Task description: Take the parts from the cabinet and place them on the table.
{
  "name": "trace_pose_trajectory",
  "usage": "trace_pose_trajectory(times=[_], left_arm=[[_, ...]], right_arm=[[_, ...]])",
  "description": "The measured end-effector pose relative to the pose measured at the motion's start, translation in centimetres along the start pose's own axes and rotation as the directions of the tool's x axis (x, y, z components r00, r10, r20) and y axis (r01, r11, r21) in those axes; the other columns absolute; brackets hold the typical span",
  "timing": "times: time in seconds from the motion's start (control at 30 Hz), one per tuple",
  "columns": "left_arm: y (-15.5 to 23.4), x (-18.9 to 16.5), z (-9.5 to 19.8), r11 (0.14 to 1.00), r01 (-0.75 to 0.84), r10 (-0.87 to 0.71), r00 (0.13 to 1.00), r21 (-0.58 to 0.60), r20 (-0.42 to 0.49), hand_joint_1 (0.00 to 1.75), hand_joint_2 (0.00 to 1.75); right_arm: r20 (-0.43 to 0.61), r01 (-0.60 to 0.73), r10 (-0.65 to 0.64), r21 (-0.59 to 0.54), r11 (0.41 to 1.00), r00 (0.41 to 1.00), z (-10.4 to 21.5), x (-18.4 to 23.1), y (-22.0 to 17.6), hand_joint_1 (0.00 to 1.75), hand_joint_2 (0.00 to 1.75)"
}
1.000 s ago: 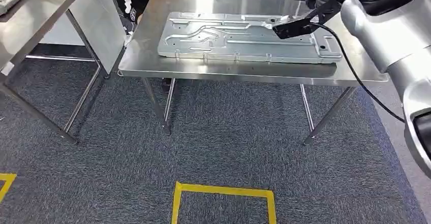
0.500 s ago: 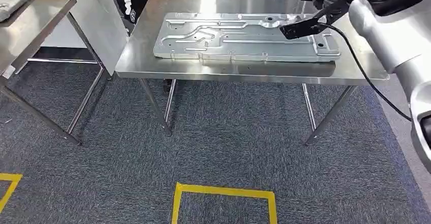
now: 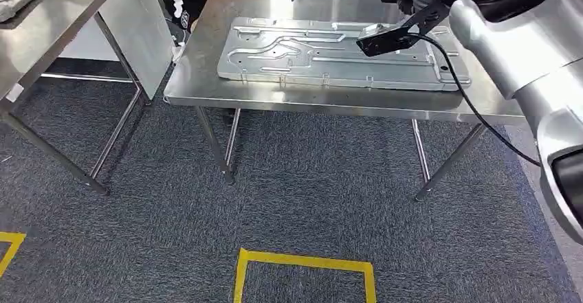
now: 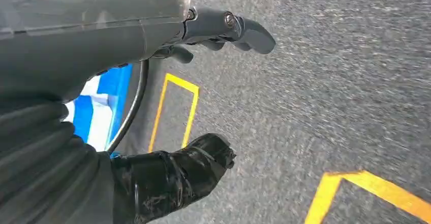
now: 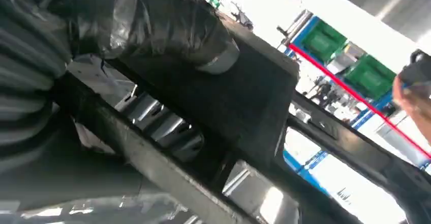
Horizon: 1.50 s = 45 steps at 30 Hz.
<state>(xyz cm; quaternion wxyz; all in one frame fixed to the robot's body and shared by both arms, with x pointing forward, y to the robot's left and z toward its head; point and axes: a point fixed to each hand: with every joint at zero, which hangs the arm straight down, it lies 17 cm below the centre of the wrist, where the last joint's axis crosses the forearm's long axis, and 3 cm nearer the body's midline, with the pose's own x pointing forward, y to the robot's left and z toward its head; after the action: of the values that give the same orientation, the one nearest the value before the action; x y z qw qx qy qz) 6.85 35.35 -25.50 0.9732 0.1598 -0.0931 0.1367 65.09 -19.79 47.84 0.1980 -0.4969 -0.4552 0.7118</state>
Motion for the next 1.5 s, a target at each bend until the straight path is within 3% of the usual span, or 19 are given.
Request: trace_pose_trajectory(times=[1.5], left_arm=[[0.0, -0.3, -0.1, 1.000, -0.006, 0.006, 1.000, 0.002, -0.005, 0.00, 1.75]], right_arm=[[0.017, -0.023, 0.023, 0.010, 1.000, 1.000, -0.4, 0.9, 0.1, 1.75, 1.75]])
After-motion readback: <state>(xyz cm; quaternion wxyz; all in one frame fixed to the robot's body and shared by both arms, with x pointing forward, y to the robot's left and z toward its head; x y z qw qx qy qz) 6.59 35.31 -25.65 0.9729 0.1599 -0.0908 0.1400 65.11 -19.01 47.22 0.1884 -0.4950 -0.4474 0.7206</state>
